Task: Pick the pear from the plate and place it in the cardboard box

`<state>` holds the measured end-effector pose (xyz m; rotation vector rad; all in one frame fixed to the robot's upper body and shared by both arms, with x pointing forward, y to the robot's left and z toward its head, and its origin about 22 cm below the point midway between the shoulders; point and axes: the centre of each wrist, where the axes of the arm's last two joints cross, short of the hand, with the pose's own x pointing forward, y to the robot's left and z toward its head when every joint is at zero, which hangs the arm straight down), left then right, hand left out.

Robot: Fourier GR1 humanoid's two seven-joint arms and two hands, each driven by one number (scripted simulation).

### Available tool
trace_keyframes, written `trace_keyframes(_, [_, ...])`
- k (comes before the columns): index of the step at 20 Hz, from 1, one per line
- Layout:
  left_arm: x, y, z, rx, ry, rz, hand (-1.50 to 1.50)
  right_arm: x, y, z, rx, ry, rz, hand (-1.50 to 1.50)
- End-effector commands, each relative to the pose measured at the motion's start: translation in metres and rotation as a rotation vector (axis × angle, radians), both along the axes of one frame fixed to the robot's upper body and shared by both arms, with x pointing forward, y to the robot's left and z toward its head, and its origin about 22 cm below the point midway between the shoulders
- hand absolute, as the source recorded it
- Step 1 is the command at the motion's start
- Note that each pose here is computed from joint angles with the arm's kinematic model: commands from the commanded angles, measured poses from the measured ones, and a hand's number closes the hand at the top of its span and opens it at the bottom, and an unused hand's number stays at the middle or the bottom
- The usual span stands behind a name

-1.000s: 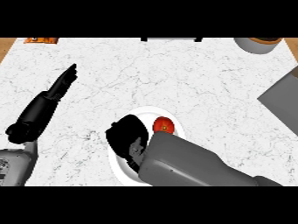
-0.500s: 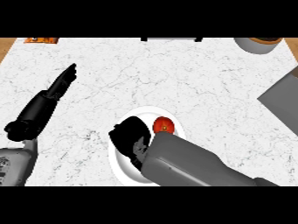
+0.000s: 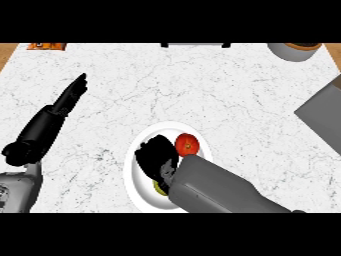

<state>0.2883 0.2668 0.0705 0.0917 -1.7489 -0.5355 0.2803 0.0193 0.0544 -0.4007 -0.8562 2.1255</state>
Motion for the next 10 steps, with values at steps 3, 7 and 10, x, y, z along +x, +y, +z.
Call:
trace_keyframes(3, [0.0, 0.0, -0.018, -0.002, 0.0, -0.005, 0.0, 0.014, -0.012, -0.024, -0.012, 0.035, -0.02, -1.5])
trace_keyframes(7, [0.004, 0.011, 0.0, -0.001, -0.016, 0.009, 0.0, -0.002, -0.008, -0.03, 0.007, 0.044, 0.037, 1.5])
trace_keyframes(10, [0.005, 0.0, 0.005, -0.015, -0.026, 0.006, 0.0, 0.003, -0.009, -0.04, 0.073, 0.031, 0.118, 1.5])
